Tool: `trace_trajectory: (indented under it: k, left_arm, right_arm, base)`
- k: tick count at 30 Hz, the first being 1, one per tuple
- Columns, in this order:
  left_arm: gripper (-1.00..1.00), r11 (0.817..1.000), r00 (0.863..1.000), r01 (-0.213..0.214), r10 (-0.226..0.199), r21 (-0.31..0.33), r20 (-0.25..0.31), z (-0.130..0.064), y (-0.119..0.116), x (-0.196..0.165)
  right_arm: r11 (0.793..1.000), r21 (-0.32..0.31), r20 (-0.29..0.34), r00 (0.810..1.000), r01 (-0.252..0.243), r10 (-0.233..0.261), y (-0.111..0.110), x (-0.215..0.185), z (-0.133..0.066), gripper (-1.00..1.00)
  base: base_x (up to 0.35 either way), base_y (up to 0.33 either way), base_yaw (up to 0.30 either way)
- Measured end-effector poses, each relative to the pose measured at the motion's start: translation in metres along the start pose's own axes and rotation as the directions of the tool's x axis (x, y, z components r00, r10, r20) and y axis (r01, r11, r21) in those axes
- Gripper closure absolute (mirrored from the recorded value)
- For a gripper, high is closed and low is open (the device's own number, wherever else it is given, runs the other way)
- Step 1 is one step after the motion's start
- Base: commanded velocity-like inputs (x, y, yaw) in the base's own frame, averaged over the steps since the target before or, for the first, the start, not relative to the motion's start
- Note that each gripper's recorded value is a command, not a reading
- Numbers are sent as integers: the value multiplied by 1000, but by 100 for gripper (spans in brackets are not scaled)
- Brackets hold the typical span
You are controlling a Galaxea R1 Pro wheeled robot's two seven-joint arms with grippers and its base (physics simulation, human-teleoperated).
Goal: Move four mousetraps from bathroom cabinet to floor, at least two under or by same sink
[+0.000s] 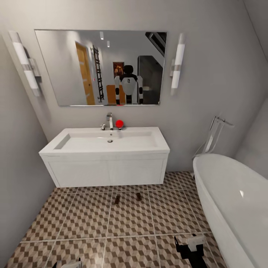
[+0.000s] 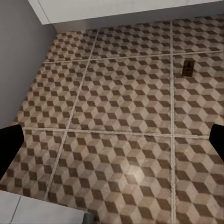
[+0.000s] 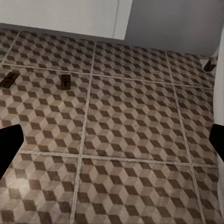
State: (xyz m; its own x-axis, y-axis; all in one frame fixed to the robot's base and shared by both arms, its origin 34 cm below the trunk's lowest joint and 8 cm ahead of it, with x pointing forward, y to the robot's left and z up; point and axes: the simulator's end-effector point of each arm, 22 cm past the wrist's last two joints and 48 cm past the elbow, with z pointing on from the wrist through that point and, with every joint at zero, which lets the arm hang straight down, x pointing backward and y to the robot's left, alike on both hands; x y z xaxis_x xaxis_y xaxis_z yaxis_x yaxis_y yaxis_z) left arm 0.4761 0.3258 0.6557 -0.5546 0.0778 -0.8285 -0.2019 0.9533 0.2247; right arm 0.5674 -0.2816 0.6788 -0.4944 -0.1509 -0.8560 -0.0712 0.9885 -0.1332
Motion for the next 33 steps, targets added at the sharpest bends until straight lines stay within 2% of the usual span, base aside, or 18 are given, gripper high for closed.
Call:
trace_trajectory:
  k: [5, 16, 33]
  left_arm:
    - [-100, 1000, 1000, 0, 0, 0, -1, -4, 1, -4]
    - [-100, 1000, 1000, 0, 0, 1, -4, -13, 4, -13]
    - [-100, 1000, 1000, 0, 0, 2, -5, -26, 8, -24]
  right_arm:
    - [1000, 3, 0, 1000, 0, 0, -1, -5, -4, -100]
    - [999, 52, 0, 1000, -2, 2, -14, -14, -13, -100]
    - [998, 57, -26, 1000, 0, 2, -16, -21, -26, -100]
  base:
    - [0, 0, 0]
    - [0, 0, 0]
    - [0, 0, 0]
